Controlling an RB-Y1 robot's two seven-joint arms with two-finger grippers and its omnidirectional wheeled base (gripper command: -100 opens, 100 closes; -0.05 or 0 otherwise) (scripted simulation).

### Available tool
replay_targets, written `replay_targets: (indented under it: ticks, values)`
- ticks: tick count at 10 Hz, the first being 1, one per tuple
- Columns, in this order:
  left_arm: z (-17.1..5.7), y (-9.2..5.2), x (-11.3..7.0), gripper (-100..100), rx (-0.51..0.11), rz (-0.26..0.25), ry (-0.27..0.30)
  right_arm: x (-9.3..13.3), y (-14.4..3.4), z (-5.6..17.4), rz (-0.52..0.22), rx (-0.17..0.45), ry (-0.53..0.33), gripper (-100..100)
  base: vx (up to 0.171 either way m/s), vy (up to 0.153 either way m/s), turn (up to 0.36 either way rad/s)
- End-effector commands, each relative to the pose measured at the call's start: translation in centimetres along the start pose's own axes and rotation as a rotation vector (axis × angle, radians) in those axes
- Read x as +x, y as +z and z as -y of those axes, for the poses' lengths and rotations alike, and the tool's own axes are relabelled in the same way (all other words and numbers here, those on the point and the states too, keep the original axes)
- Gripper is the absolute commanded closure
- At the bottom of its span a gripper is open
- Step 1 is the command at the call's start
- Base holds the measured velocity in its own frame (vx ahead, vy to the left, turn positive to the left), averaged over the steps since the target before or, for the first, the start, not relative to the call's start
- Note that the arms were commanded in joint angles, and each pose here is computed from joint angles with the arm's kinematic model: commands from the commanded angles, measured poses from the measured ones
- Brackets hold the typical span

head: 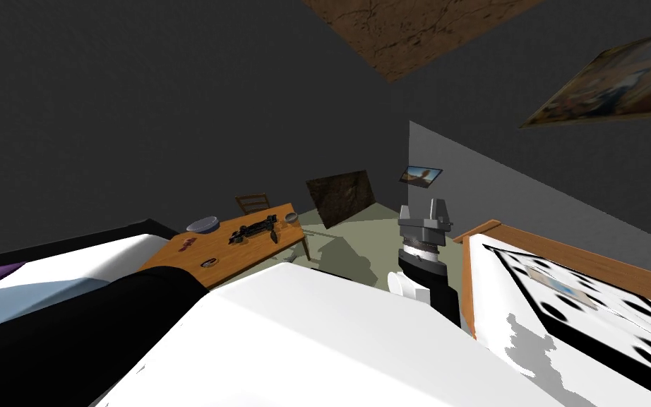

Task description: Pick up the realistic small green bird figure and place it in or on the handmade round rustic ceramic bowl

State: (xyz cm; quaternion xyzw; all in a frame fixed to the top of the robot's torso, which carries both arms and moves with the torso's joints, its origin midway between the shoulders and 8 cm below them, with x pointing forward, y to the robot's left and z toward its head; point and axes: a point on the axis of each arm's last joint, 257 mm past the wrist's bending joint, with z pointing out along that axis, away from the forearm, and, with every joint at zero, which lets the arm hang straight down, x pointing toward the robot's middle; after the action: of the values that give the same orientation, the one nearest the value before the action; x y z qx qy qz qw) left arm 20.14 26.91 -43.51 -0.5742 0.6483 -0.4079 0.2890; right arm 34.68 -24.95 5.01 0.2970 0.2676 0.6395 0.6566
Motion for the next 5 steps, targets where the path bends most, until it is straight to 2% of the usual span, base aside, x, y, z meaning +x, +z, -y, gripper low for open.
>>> replay_targets:
  ticks: [1,2,3,4,5]
  values:
    - [-3.6,-1.0,-0.7,-100,-0.104,-0.003,0.022,0.0,0.0,0.0,0.000,0.000,0.000,0,0.057,-0.090,-0.095]
    - [-3.6,-1.0,-0.7,-100,-0.104,-0.003,0.022,0.0,0.0,0.0,0.000,0.000,0.000,0,0.044,-0.068,-0.053]
    - [-6.5,-2.3,-1.7,-100,-0.184,-0.005,0.041,0.0,0.0,0.0,0.000,0.000,0.000,0,0.044,-0.094,-0.139]
    - [-6.5,-2.3,-1.7,-100,-0.184,-0.005,0.041,0.0,0.0,0.0,0.000,0.000,0.000,0,0.040,-0.071,-0.038]
    - [-9.1,-3.8,-2.8,-100,-0.263,-0.005,0.061,0.0,0.0,0.0,0.000,0.000,0.000,0,0.054,-0.086,-0.097]
